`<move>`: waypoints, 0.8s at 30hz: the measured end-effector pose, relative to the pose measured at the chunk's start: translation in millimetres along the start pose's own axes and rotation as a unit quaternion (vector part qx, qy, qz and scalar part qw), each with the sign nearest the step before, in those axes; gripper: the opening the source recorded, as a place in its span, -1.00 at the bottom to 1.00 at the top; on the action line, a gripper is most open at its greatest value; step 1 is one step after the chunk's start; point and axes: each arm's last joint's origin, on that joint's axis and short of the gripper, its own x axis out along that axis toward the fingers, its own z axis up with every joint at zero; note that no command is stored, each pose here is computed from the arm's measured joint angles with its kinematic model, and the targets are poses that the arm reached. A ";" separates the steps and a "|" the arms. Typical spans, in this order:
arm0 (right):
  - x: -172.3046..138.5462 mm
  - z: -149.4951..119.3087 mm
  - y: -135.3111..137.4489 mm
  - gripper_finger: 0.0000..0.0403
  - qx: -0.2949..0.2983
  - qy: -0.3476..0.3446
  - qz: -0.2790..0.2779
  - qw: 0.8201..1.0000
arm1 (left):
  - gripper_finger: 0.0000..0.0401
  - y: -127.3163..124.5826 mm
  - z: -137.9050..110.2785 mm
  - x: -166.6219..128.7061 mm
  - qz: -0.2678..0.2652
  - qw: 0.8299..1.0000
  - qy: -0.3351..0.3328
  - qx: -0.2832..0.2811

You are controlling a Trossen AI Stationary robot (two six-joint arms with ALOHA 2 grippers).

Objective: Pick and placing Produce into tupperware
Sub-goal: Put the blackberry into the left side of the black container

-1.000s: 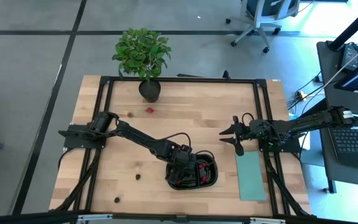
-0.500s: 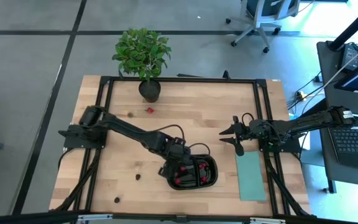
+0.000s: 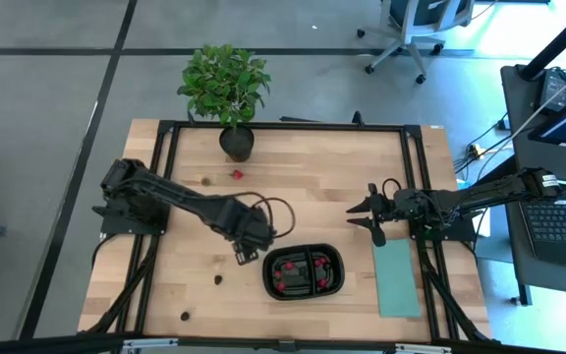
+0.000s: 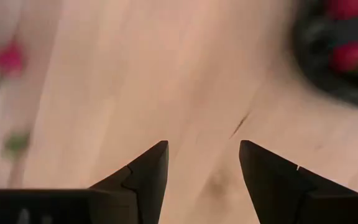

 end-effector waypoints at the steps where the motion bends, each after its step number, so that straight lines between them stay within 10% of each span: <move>1: 0.0 0.0 0.0 -0.32 0.000 0.000 0.000 1.000 | -0.05 -0.6 -5.1 0.1 0.013 1.000 0.014 -0.024; 11: 0.0 -0.2 0.0 -0.32 -0.001 0.001 0.000 1.000 | -0.05 -24.0 -53.9 37.3 0.035 0.971 0.102 -0.214; 24: 0.0 -0.2 0.0 -0.32 -0.001 0.001 0.000 1.000 | -0.05 -50.0 -89.2 80.2 -0.043 0.940 0.112 -0.319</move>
